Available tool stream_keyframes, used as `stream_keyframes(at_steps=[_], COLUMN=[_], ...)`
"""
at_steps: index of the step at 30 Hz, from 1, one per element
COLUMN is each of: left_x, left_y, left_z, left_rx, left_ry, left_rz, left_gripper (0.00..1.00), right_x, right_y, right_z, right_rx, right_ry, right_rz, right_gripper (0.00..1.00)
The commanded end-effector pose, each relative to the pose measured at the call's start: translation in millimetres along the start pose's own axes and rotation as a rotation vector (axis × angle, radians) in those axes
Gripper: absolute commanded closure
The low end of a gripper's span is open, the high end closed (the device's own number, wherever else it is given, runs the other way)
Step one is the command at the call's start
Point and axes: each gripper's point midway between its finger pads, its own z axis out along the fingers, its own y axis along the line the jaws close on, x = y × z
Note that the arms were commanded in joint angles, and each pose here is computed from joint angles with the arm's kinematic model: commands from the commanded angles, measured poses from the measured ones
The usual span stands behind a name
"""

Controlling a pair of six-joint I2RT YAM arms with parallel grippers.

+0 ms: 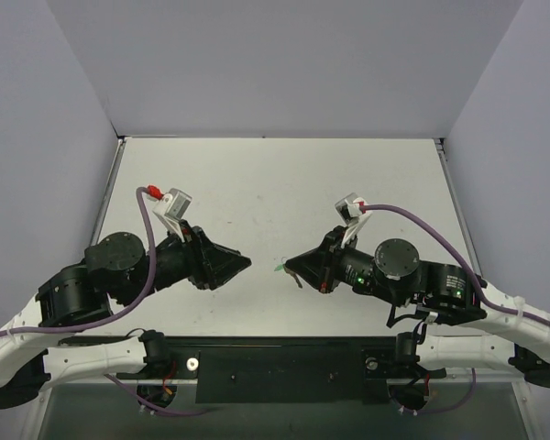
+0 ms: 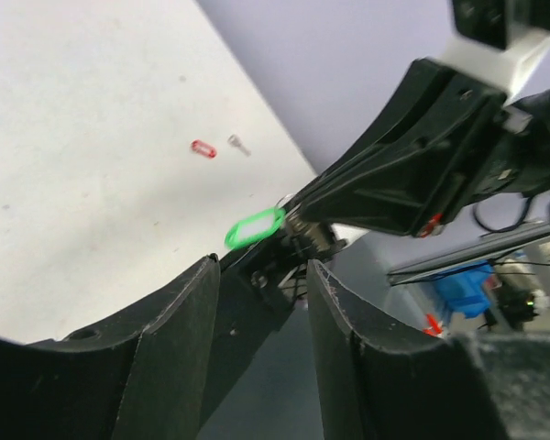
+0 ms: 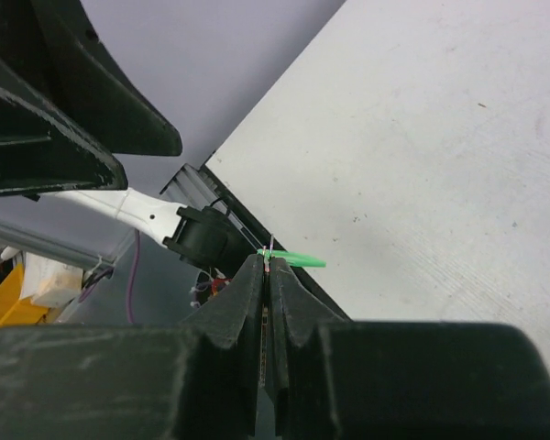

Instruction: Remove the keys from the keyring

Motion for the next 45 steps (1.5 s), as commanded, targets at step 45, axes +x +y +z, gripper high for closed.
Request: stream_keyframes(at_steps=[45], left_x=[27.5], left_y=[-54.7], left_z=[-16.6], left_rx=[0.371], left_ry=[0.152], left_rz=[0.216], left_gripper=[0.53], right_x=[34.0], right_y=[78.6], right_z=[-37.3], right_rx=[-0.384], right_ry=[0.221], right_rz=[-0.147], right_gripper=[1.00])
